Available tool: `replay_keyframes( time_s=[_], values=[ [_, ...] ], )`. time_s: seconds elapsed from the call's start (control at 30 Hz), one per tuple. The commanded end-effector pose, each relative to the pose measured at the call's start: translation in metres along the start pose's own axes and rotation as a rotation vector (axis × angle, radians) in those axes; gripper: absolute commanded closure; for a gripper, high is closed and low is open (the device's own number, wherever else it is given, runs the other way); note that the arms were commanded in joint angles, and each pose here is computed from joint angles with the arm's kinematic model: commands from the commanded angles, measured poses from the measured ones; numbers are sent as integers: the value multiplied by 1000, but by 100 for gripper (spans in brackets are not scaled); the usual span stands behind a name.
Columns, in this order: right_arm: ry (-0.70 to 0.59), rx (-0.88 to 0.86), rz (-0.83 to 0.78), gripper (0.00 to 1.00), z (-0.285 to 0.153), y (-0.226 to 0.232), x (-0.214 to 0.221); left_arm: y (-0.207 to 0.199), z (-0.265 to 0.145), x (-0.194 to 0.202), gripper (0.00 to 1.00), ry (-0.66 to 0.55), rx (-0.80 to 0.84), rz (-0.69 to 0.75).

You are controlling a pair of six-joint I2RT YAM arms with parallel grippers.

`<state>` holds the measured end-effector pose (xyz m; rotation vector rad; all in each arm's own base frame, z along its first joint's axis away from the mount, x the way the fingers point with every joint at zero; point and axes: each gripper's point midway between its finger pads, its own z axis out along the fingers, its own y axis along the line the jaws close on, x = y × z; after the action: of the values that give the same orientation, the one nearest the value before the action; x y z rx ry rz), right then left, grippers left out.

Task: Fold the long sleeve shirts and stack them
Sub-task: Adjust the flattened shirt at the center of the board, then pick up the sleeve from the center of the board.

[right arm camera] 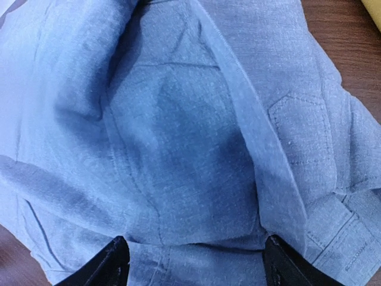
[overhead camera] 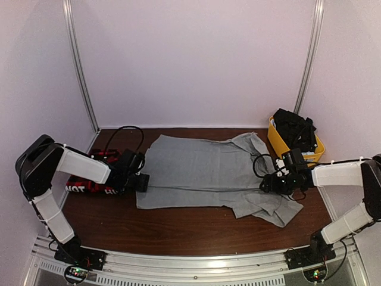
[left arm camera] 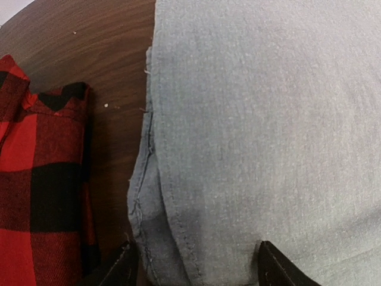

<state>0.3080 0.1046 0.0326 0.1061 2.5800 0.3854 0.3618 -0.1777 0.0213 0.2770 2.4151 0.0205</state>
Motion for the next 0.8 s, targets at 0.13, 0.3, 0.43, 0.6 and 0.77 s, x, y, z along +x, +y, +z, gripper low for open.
replay_keyframes(
  time_s=[0.13,0.3,0.43,0.6,0.77],
  values=[
    [-163,-239,-15,22,-48,54,-52,-27,-29,-17,26,-63,197,0],
    [-210,-274,-50,23,-44,75,-95,-54,-43,-51,23,-139,338,-19],
    [-200,-228,-42,26,-21,76,-120,-67,-48,-50,22,-137,411,-31],
    [-248,-20,-71,26,-19,54,-134,-75,-49,-37,22,-117,427,-25],
    [-209,205,-109,25,-18,18,-119,-75,-47,-32,22,-109,423,-24]
  ],
)
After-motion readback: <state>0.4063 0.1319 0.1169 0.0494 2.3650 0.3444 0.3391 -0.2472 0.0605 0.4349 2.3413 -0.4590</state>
